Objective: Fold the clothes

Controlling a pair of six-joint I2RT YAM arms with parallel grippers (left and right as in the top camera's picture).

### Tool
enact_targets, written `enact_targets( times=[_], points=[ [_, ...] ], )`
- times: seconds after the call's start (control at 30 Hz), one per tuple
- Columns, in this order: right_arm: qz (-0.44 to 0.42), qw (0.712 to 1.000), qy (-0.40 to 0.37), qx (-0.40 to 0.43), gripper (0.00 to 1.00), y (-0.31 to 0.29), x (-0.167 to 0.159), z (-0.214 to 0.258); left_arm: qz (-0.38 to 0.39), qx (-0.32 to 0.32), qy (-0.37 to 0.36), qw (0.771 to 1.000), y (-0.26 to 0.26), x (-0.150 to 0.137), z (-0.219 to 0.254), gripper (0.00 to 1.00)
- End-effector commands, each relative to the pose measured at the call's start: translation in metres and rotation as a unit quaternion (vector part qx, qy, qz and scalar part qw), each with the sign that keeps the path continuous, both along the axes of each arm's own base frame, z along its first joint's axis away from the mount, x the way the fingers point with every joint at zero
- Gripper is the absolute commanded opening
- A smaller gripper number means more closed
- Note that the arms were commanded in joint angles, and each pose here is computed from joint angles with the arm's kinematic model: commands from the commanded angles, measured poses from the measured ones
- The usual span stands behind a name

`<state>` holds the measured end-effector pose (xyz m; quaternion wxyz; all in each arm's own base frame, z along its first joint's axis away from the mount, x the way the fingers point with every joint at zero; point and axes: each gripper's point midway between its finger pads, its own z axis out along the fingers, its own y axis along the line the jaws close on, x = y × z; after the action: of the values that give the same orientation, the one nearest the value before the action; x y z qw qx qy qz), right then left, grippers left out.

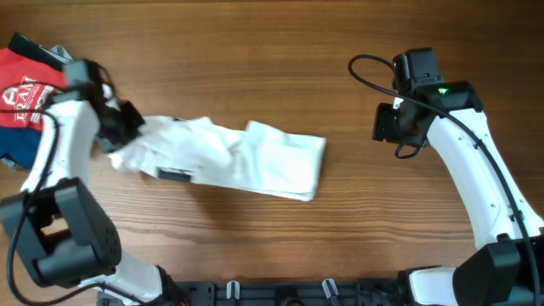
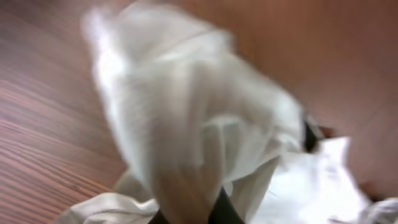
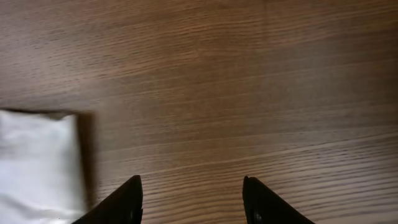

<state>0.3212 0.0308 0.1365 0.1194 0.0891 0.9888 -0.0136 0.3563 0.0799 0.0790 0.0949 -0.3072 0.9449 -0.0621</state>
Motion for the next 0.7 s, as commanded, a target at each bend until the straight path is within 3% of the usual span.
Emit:
enact_targets(
  times=[0.0, 0.13, 0.3, 0.53, 0.67],
  points=[
    [0.005, 1.0, -0.002, -0.01, 0.52, -0.004, 0.002, 0.002, -0.02, -0.024, -0.054, 0.998, -0.014, 0.024, 0.044, 0.04],
    [0.005, 1.0, -0.002, -0.01, 0.52, -0.004, 0.002, 0.002, -0.092, -0.075, -0.065, 0.991, -0.078, 0.031, 0.064, 0.05],
    [0.005, 1.0, 0.002, -0.011, 0.52, -0.004, 0.0, 0.001, -0.211, -0.087, -0.044, 0.973, -0.182, 0.014, 0.064, 0.06],
    [0.007, 1.0, 0.01, -0.012, 0.52, -0.005, -0.004, 0.0, -0.329, -0.006, -0.016, 0.944, -0.275, -0.022, 0.039, 0.08],
    [0.007, 1.0, 0.013, -0.013, 0.52, -0.005, -0.005, 0.0, -0.342, 0.0, 0.009, 0.94, -0.298, -0.037, 0.021, 0.08]
  ],
)
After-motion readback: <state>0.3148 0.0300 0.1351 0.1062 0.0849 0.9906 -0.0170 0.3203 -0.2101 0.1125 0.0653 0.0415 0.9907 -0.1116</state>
